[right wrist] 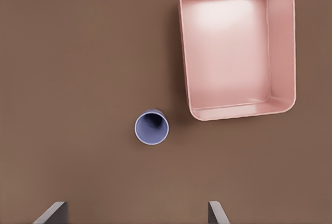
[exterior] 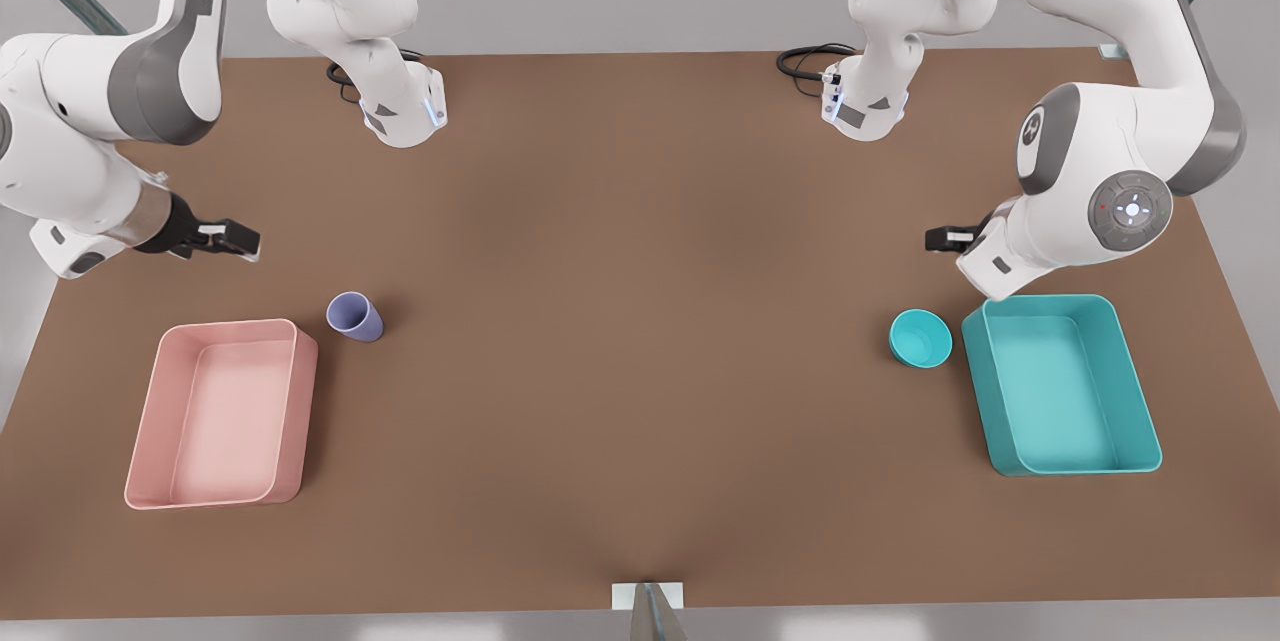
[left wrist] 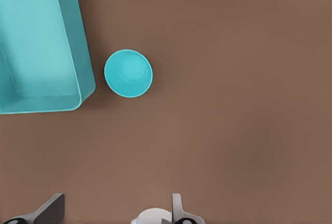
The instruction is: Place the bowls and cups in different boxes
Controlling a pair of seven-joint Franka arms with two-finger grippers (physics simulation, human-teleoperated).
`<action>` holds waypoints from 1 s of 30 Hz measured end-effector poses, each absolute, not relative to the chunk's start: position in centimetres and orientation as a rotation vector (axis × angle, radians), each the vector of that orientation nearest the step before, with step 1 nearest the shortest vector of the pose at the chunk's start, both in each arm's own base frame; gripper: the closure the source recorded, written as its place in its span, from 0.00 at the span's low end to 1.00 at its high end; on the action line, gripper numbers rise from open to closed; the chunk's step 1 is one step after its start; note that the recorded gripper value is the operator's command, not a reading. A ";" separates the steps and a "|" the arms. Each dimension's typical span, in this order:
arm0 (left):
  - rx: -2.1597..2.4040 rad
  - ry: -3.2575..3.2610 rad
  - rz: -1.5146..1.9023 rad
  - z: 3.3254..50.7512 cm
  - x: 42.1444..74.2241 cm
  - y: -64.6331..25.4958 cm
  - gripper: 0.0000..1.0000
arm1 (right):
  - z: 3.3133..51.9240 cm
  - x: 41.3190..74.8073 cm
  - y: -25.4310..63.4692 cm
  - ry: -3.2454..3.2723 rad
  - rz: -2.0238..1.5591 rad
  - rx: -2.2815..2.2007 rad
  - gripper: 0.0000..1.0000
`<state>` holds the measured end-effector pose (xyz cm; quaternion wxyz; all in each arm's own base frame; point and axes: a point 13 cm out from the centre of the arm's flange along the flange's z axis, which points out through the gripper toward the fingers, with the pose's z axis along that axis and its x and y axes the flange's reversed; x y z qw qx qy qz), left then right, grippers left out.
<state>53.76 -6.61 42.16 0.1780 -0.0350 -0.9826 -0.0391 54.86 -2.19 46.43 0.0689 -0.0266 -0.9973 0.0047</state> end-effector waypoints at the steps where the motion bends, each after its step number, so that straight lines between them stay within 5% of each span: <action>1: -0.099 -2.782 -0.110 42.2 53.8 -6.6 0.00 | 46.4 54.9 -2.2 -3.006 0.014 -0.080 0.00; 4: -0.113 -2.770 -0.116 41.0 54.0 -7.1 0.00 | 44.9 54.7 -2.0 -2.980 0.011 -0.076 0.00; 13: -0.319 -2.622 -0.306 14.6 51.1 -8.8 0.00 | 27.3 50.7 1.3 -2.867 0.017 0.007 0.00; 22: -0.320 -2.760 -0.282 5.8 51.3 -4.8 0.00 | 18.3 49.9 -4.4 -2.926 0.017 -0.147 0.00; 26: -0.339 -2.789 -0.277 4.3 51.8 -5.1 0.64 | 15.9 50.4 -4.5 -2.952 0.020 -0.155 0.00; 28: -0.345 -2.804 -0.289 4.2 52.2 -5.1 0.79 | 15.1 50.4 -4.7 -2.962 0.022 -0.159 0.00; 30: -0.344 -2.820 -0.299 4.4 52.7 -5.1 0.79 | 14.7 50.4 -5.0 -2.972 0.022 -0.169 0.00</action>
